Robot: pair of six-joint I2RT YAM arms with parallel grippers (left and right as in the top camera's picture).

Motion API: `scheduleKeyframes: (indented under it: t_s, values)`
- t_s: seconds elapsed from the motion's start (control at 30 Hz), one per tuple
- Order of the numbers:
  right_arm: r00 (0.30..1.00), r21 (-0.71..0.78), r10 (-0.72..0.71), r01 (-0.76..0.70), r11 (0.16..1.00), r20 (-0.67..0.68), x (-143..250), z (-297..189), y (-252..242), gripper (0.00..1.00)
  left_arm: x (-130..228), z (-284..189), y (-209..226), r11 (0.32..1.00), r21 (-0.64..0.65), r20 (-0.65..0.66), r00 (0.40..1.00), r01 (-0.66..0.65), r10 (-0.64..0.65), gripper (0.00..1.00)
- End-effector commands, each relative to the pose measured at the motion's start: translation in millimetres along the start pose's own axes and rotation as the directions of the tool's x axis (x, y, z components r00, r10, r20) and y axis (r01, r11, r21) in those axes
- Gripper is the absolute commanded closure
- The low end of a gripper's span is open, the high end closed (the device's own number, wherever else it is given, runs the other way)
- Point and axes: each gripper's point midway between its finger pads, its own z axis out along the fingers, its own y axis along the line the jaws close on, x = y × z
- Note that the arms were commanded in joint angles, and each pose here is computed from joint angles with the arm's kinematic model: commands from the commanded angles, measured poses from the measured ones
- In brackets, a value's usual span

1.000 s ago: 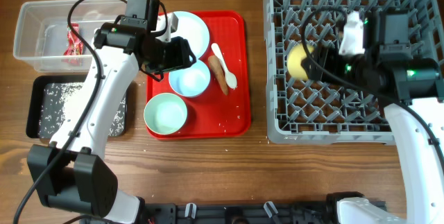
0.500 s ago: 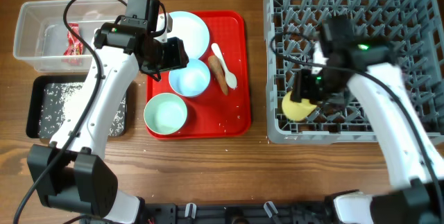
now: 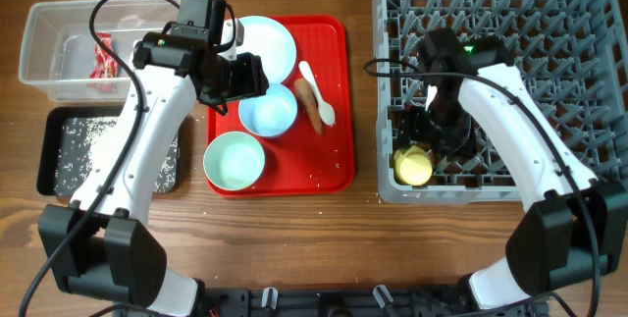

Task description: Sort waste into correct bins and load items into the dishwasher rack

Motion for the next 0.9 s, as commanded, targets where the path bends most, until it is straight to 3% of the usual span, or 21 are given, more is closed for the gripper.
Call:
scheduleKeyframes:
  t_s: [0.0,0.13,0.3,0.4,0.53,0.87]
  values:
    - [0.997,-0.022,0.019,-0.017,1.0,0.071,-14.4,-16.7,7.5,0.16,-1.5,-1.3,-0.1,1.0,-0.01,0.009,1.0,-0.001,0.001,0.34]
    - [0.98,-0.107,-0.019,0.041,0.993,0.201,-34.5,-60.9,26.3,0.16,-1.4,-1.3,-0.2,1.0,-0.01,0.009,1.0,-0.001,0.001,0.33]
    - [0.91,-0.227,-0.131,0.235,0.945,0.394,-52.0,-113.2,81.1,0.17,-1.4,-1.3,-0.1,1.0,-0.01,0.008,1.0,0.0,0.0,0.32]
    - [0.883,-0.249,-0.165,0.296,0.922,0.44,-53.5,-116.9,108.9,0.18,-1.1,-1.3,-0.1,1.0,-0.01,0.007,1.0,0.0,0.0,0.32]
    - [0.852,-0.266,-0.176,0.341,0.902,0.494,-58.4,-121.9,133.9,0.19,6.3,-1.4,2.3,1.0,-0.02,-0.022,1.0,0.007,-0.007,0.24]
    - [0.818,-0.256,-0.167,0.356,0.898,0.551,-70.8,-130.3,137.6,0.18,62.5,23.4,0.6,0.997,-0.071,-0.189,0.982,0.016,-0.029,0.23]
